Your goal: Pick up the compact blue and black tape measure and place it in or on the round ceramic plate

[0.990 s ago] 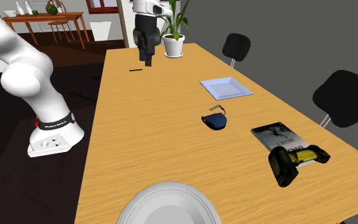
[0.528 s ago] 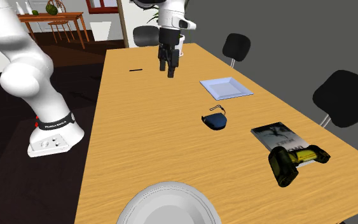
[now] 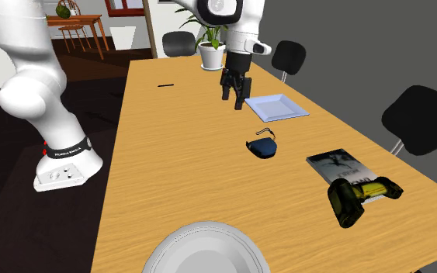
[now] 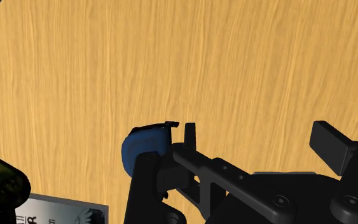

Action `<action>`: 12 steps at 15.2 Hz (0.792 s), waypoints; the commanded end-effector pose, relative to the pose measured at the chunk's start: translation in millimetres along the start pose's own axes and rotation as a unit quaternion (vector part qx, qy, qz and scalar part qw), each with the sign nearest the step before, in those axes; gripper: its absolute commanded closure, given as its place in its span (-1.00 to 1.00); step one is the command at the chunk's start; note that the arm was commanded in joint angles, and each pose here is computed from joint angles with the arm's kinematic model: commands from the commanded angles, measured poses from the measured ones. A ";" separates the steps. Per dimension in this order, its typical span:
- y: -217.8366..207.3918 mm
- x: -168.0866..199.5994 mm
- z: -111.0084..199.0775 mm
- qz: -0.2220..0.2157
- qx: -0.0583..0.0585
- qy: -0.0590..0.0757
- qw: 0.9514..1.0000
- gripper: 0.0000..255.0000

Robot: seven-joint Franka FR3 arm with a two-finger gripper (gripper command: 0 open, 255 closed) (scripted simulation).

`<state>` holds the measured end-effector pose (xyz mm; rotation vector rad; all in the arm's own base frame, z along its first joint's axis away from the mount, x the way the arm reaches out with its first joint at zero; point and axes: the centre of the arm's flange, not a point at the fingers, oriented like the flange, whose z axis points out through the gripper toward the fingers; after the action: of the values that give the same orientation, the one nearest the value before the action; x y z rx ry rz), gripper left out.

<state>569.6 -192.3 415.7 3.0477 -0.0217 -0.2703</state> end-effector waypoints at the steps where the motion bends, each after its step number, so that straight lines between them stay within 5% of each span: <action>1: 13.8 24.3 8.0 0.000 0.001 0.000 1.000 -1.00; 9: 63.7 108.7 39.2 0.002 0.004 -0.002 1.000 -1.00; 12: 63.6 108.5 55.0 0.002 0.004 -0.002 1.000 -1.00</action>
<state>665.9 -262.3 353.6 3.0538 -0.0282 -0.2766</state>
